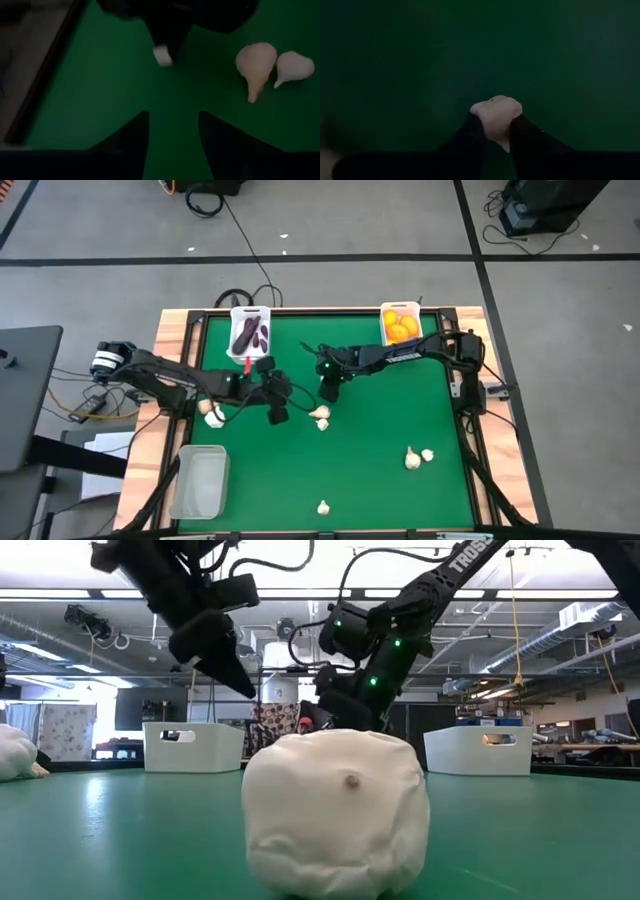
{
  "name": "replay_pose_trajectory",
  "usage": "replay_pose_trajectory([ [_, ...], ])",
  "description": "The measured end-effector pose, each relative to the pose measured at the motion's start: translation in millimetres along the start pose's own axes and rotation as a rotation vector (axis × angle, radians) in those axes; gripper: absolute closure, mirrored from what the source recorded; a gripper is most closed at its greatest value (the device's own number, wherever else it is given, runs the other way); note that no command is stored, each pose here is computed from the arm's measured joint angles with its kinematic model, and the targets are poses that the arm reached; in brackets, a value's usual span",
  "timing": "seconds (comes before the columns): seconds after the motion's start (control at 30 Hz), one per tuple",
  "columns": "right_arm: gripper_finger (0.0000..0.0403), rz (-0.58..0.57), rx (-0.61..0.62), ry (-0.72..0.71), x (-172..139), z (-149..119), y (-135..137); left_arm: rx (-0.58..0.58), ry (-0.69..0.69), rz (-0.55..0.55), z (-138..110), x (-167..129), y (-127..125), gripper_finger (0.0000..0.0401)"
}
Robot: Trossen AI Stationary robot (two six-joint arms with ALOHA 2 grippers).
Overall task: Sort produce into baskets
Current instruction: Put the top small garlic into the gray bin
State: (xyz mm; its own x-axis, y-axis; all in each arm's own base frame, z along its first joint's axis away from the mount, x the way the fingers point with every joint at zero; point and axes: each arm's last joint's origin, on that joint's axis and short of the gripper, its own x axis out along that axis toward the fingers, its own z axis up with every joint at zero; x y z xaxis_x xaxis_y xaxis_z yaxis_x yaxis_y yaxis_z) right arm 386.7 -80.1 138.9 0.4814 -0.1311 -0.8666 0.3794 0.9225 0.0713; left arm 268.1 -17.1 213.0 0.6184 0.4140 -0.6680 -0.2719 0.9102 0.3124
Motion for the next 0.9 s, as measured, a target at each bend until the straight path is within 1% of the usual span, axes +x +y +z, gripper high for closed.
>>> replay_pose_trajectory([
  [0.17,0.0315,0.185,-0.074,-0.071,-10.6,5.9,26.0,0.119,-0.092,-0.016,-6.0,6.4,-5.2,0.0224],
  [0.37,0.0314,0.43,-0.148,-0.15,-22.6,12.2,51.9,0.239,-0.233,-0.118,-9.4,7.4,-16.6,0.0224],
  [0.43,0.0314,0.49,-0.163,-0.169,-24.4,13.4,57.7,0.266,-0.275,-0.135,-10.3,6.5,-20.2,0.0224],
  [0.5,0.0314,0.51,-0.173,-0.179,-25.4,13.5,62.1,0.293,-0.31,-0.144,-10.1,5.4,-22.8,0.0224],
  [0.57,0.0314,0.517,-0.18,-0.188,-26.0,13.5,65.0,0.294,-0.33,-0.154,-9.7,3.8,-25.4,0.0223],
  [0.7,0.0314,0.524,-0.186,-0.192,-26.5,13.2,67.6,0.311,-0.35,-0.225,-10.1,0.3,-32.1,0.021],
  [0.77,0.0313,0.54,-0.188,-0.188,-26.7,13.1,67.9,0.317,-0.357,-0.241,-10.4,-1.8,-35.6,0.0196],
  [0.9,0.0313,0.615,-0.199,-0.184,-28.1,13.7,69.7,0.342,-0.368,-0.258,-11.4,-5.8,-41.9,0.0153],
])
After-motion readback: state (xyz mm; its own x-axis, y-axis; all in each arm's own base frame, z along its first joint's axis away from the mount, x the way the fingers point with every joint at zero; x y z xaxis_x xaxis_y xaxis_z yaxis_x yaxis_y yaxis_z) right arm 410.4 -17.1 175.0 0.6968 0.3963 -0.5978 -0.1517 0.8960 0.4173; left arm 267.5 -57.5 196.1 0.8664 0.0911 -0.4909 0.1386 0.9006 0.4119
